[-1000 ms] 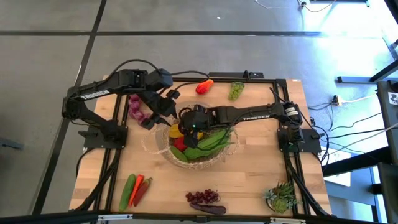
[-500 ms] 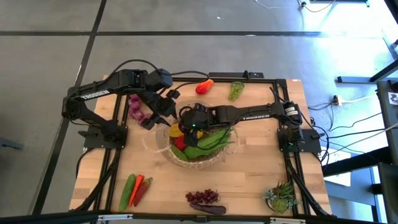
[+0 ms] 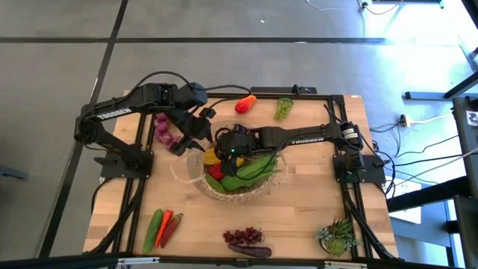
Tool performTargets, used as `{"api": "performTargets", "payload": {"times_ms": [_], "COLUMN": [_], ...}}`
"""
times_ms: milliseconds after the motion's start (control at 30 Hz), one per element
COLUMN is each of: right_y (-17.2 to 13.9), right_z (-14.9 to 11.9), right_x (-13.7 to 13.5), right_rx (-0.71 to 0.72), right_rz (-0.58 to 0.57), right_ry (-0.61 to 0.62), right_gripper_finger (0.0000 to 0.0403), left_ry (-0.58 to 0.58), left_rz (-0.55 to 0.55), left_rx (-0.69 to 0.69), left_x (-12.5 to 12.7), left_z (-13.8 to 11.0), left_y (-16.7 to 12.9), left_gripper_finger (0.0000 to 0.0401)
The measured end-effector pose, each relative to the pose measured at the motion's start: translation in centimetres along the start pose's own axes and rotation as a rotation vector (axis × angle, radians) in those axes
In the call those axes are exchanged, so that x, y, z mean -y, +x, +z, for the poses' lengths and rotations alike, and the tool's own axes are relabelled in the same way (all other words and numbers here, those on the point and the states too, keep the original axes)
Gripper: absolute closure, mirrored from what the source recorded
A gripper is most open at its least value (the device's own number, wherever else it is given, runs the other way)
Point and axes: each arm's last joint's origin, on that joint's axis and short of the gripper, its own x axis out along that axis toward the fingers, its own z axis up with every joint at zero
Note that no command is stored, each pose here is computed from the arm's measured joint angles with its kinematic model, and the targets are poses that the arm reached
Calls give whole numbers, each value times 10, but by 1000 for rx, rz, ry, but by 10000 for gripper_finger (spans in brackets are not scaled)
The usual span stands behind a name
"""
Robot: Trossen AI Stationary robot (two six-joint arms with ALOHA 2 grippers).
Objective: Build produce basket
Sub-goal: Put the purple plum into the brown basket
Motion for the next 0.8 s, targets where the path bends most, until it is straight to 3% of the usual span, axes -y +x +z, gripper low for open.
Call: {"api": "performTargets", "payload": {"times_ms": [800], "right_y": [0], "right_z": [1], "right_x": [0], "right_rx": [1], "right_rz": [15], "right_ry": [28], "right_gripper_finger": [77], "left_ry": [1], "left_rz": [2], "left_rx": [1], "left_x": [0], "left_z": [0], "left_y": [0], "left_gripper_finger": [230]}}
